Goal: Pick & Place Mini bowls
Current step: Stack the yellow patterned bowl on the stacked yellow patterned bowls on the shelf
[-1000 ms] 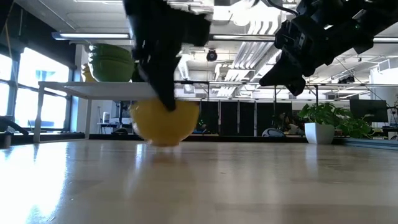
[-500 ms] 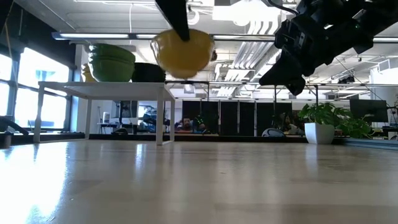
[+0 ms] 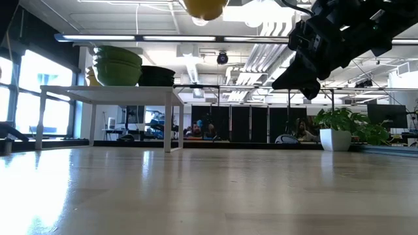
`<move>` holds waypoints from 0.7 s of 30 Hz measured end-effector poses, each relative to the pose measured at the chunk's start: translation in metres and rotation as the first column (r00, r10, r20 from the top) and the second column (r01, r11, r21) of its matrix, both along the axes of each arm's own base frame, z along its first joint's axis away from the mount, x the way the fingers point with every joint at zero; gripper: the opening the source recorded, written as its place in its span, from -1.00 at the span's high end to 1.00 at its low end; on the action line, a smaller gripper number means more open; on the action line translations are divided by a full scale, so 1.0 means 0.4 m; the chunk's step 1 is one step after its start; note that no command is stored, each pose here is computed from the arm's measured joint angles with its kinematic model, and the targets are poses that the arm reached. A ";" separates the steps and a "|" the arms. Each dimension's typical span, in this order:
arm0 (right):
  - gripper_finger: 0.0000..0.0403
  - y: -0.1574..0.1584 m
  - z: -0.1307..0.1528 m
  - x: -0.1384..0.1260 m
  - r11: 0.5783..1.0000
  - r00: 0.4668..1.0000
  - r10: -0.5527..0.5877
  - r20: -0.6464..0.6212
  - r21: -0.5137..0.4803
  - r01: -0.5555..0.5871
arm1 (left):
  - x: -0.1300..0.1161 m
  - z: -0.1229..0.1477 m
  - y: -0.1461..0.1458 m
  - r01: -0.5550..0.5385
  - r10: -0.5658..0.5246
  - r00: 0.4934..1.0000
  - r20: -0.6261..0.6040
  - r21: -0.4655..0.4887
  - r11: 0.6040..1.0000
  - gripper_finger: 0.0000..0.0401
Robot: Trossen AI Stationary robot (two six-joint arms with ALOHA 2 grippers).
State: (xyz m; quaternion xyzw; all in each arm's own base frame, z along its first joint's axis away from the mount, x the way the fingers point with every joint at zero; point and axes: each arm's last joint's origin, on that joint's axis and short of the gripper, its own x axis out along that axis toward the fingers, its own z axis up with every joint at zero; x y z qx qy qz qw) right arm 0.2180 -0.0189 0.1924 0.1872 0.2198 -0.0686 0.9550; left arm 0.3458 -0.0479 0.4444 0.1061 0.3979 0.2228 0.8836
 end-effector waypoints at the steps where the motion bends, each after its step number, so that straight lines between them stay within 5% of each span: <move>1: 1.00 0.000 0.000 0.000 1.000 1.000 0.000 0.000 0.000 0.000 | 0.000 0.010 0.015 -0.014 0.014 1.000 0.024 -0.002 1.000 0.98; 10: 0.99 0.000 0.001 0.001 1.000 1.000 -0.007 0.003 0.013 0.007 | -0.124 0.081 0.171 -0.250 0.250 0.967 0.049 -0.008 0.968 0.98; 21: 0.99 -0.006 0.000 0.000 0.996 0.996 -0.088 0.001 -0.002 0.088 | -0.270 0.133 0.343 -0.532 0.531 0.843 0.090 -0.017 0.847 0.98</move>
